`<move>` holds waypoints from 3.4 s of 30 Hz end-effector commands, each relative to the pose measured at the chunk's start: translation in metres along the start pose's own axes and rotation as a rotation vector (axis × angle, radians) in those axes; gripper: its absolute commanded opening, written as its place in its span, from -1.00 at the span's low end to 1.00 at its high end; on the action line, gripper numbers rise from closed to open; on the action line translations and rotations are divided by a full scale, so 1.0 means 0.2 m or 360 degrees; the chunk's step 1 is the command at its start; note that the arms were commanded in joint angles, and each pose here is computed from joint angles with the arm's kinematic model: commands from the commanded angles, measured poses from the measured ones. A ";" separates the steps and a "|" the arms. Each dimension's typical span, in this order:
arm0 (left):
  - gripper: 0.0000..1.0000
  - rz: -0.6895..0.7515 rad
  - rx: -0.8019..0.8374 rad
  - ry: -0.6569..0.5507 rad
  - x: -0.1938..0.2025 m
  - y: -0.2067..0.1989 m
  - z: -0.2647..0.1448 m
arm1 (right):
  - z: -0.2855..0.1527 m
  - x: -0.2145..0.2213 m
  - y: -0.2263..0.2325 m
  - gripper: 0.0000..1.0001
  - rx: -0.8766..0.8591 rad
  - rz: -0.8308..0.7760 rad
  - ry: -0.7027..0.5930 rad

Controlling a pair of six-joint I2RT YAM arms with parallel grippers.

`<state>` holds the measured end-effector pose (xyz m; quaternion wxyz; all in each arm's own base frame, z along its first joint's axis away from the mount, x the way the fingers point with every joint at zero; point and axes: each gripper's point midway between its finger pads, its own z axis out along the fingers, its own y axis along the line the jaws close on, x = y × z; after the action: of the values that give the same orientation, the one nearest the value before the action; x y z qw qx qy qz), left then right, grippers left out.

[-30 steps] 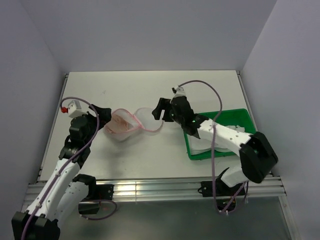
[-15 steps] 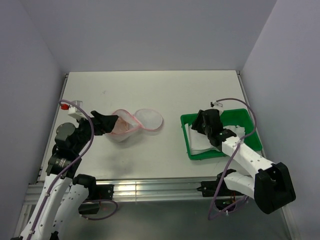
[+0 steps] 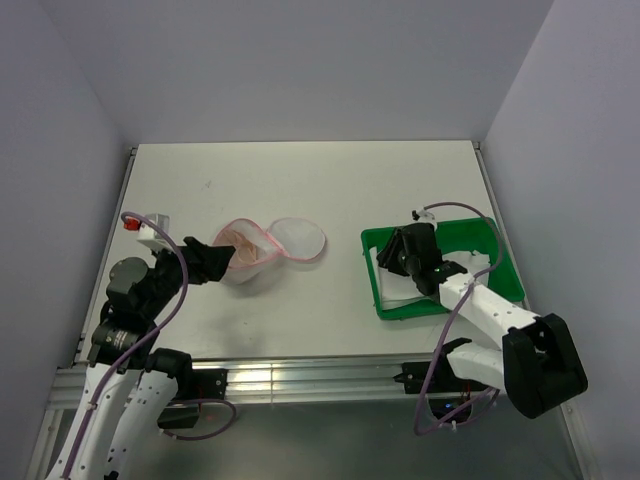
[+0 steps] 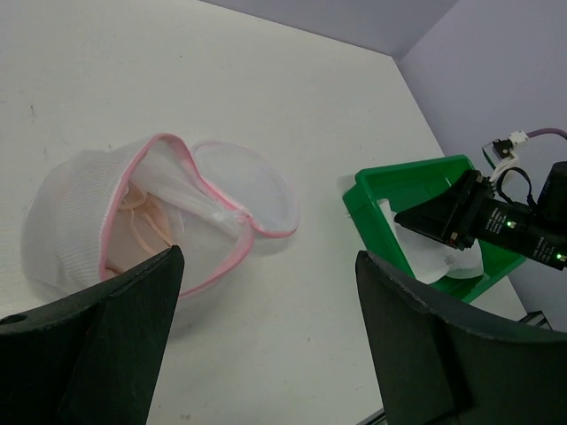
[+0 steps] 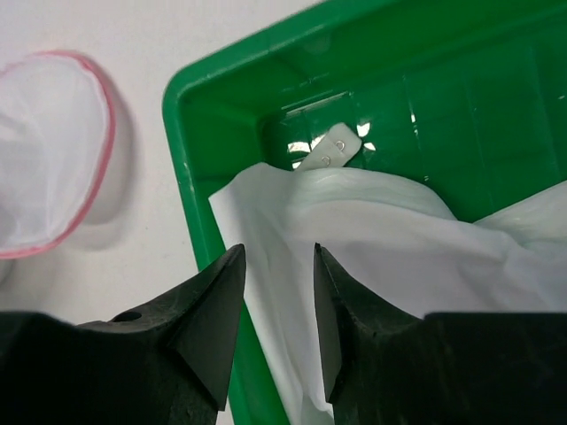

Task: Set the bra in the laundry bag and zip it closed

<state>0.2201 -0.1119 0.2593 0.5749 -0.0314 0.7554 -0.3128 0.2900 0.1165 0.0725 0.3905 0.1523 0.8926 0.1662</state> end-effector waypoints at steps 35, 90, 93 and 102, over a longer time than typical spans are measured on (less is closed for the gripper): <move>0.68 0.0027 -0.0010 0.0038 0.04 0.02 0.01 | -0.81 -1.31 0.78 -1.00 -0.0614 -0.0021 -0.1142; 0.66 -0.0007 -0.0035 0.0083 0.06 0.04 0.05 | 0.87 -0.68 0.49 -0.89 -0.0310 -0.0041 0.0210; 0.66 -0.0003 -0.0035 0.0078 0.05 0.04 0.05 | 0.80 -0.85 0.61 -1.00 -0.0455 -0.0076 0.0019; 0.65 0.0033 0.0114 0.0085 -0.02 -0.07 0.08 | 0.11 -1.34 0.93 -1.00 -0.0570 -0.0651 -0.0554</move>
<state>0.2296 -0.1187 0.2317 0.5276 -0.0338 0.7900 -0.3104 0.5180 0.1777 0.1731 0.4404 0.0077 0.8667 0.2342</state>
